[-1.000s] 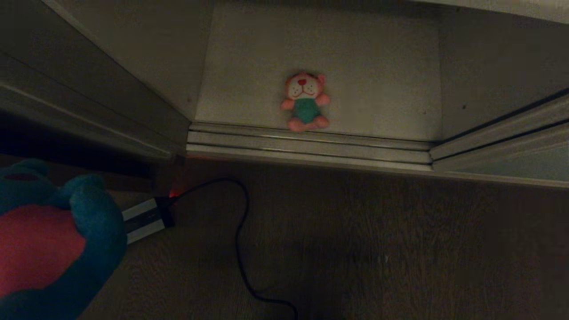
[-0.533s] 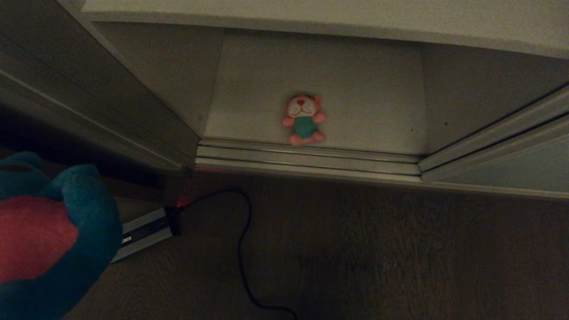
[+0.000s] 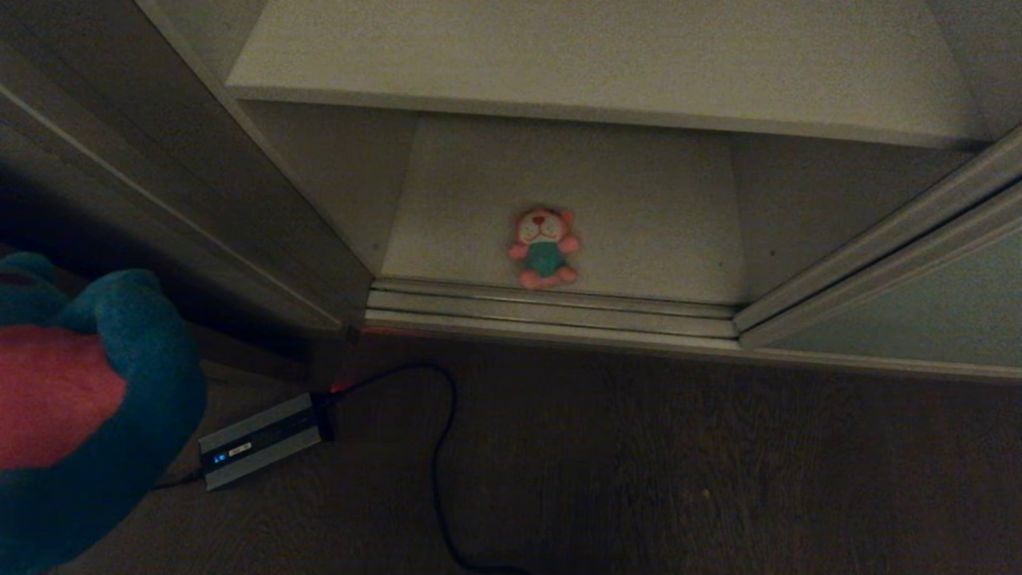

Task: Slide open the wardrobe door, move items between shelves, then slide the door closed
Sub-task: Place the blue doll on the higher shelf

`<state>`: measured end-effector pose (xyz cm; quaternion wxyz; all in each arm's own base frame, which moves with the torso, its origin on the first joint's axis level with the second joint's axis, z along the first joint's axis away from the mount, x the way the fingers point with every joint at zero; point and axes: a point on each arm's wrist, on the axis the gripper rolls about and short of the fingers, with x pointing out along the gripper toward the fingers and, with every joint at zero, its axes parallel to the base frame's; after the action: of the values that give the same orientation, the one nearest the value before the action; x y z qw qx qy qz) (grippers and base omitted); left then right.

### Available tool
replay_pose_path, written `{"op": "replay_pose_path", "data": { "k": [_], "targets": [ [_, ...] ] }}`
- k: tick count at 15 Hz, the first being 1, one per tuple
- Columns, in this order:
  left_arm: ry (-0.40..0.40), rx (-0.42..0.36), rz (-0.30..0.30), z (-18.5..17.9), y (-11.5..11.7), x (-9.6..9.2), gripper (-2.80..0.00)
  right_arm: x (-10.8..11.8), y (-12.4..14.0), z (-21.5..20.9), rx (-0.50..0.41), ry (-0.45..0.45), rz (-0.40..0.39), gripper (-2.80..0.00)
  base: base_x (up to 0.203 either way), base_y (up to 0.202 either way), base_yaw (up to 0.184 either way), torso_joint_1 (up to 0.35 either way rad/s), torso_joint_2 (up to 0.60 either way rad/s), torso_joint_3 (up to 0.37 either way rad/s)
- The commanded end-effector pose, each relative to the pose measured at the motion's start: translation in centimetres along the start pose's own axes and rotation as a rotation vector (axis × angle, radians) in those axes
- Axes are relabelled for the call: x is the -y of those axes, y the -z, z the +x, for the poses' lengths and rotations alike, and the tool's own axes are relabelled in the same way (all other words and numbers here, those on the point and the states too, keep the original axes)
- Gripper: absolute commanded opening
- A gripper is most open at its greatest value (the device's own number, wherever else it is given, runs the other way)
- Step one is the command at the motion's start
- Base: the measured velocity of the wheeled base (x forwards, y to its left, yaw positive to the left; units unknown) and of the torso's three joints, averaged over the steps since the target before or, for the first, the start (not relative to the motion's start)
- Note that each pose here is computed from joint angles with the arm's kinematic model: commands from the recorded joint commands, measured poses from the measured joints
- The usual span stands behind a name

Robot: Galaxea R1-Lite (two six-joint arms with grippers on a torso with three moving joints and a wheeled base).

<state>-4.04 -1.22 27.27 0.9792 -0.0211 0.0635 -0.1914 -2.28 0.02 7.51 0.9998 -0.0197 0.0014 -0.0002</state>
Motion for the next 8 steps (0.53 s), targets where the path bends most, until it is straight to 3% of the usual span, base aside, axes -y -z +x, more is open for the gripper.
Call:
{"op": "replay_pose_path", "data": {
  "k": [1, 8],
  "targets": [
    [-0.009, -0.011, -0.006, 0.27, -0.14, -0.15, -2.80, 0.00, 0.08, 0.03, -0.003, -0.001, 0.000, -2.80, 0.000, 0.000, 0.000, 0.002, 0.00, 0.198],
    [-0.011, -0.011, -0.007, 0.62, -0.99, -0.31, -2.80, 0.00, 0.08, 0.03, -0.003, -0.001, 0.000, -2.80, 0.000, 0.000, 0.000, 0.002, 0.00, 0.201]
  ]
}}
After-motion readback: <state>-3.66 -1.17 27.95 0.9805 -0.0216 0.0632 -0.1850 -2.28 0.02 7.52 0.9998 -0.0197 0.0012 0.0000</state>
